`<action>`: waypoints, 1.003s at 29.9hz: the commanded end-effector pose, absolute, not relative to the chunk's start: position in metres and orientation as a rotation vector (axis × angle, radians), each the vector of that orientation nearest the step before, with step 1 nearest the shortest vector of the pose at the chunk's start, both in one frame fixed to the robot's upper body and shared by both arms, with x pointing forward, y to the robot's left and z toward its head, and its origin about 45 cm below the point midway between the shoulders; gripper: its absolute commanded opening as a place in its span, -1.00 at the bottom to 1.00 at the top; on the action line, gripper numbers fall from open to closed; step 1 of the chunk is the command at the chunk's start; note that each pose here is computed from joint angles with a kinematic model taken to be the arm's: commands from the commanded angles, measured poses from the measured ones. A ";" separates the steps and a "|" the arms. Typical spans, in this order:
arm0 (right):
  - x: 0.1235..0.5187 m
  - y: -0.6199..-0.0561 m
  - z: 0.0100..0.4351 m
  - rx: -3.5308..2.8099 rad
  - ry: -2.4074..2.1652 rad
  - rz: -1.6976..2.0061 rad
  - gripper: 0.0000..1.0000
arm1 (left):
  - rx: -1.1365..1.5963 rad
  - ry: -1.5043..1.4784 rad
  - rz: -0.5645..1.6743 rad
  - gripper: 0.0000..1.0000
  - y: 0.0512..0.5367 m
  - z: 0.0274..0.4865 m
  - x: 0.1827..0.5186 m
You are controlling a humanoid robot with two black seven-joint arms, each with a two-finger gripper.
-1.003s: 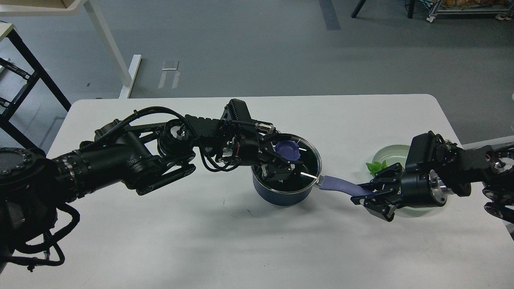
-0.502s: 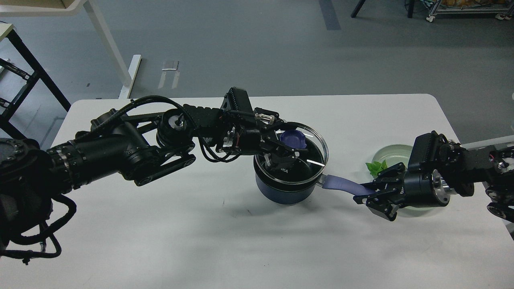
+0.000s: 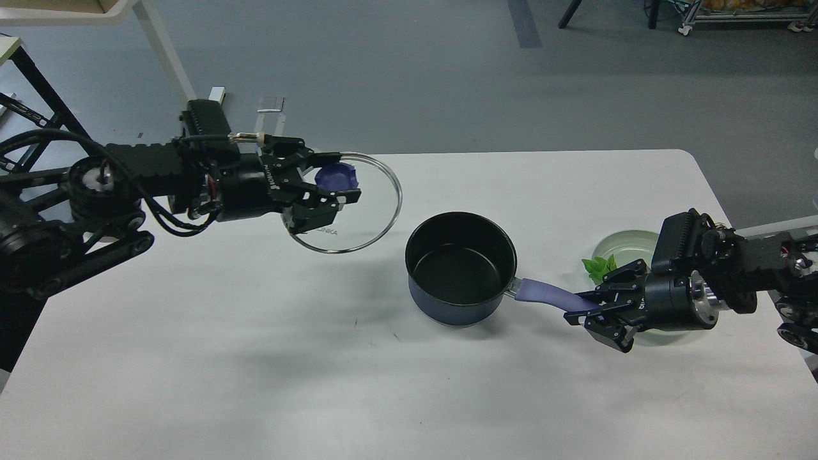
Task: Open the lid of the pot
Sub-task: 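Lift the glass lid off the pot with the left gripper, then lower the glass lid onto the table beside the pot and release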
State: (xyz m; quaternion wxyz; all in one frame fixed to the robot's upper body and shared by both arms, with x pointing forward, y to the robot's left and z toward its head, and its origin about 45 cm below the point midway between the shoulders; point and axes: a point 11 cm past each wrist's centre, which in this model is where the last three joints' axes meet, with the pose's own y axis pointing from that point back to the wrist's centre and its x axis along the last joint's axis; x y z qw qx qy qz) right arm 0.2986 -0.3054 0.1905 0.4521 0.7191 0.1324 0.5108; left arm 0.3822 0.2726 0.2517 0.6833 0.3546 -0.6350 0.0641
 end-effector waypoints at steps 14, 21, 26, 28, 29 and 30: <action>0.299 -0.304 0.190 1.775 0.329 1.265 -0.39 | 0.921 -1.221 0.302 -0.06 0.374 0.169 0.302; 0.299 -0.304 0.190 1.775 0.329 1.265 -0.39 | 0.942 -1.241 0.315 -0.05 0.383 0.154 0.296; 0.299 -0.305 0.191 1.776 0.329 1.265 -0.39 | 0.989 -1.234 0.271 -0.05 0.395 0.140 0.288; 0.299 -0.305 0.191 1.774 0.327 1.265 -0.38 | 1.004 -1.228 0.260 -0.04 0.400 0.136 0.284; 0.299 -0.305 0.191 1.774 0.327 1.265 -0.38 | 1.011 -1.228 0.246 -0.02 0.402 0.134 0.282; 0.299 -0.305 0.191 1.774 0.329 1.264 -0.38 | 1.017 -1.230 0.231 -0.01 0.403 0.132 0.280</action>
